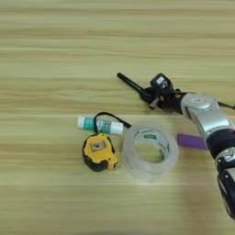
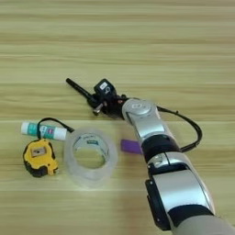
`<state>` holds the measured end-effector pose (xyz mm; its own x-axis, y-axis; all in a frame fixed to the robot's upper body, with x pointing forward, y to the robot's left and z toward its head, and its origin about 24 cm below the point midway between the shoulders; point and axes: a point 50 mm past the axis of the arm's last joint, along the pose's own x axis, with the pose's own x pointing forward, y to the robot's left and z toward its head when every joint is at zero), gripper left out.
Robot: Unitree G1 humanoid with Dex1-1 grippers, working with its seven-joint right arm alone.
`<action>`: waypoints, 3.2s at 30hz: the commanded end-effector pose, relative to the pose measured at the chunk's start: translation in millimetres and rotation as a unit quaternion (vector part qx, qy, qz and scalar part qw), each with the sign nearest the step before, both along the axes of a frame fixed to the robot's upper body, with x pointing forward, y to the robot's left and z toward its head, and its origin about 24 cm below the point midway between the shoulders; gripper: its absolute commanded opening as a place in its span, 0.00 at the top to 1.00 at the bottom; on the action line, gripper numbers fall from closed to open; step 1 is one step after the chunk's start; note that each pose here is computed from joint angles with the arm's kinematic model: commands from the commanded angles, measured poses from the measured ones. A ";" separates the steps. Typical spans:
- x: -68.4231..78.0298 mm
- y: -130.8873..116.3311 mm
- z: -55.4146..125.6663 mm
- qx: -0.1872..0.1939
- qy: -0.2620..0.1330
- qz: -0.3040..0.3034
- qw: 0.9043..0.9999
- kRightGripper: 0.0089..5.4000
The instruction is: Move the objects on the table
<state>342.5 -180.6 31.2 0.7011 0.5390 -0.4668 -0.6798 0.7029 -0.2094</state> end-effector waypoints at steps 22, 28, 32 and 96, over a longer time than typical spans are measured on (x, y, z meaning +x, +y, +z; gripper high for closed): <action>2.0 -7.6 12.3 -0.023 -0.011 0.015 1.000 0.68; 2.5 -7.9 12.6 -0.023 -0.012 0.012 1.000 0.58; 2.5 -4.0 15.4 -0.014 -0.024 0.024 0.999 0.51; -76.5 -12.6 101.3 0.055 -0.092 0.288 0.952 0.00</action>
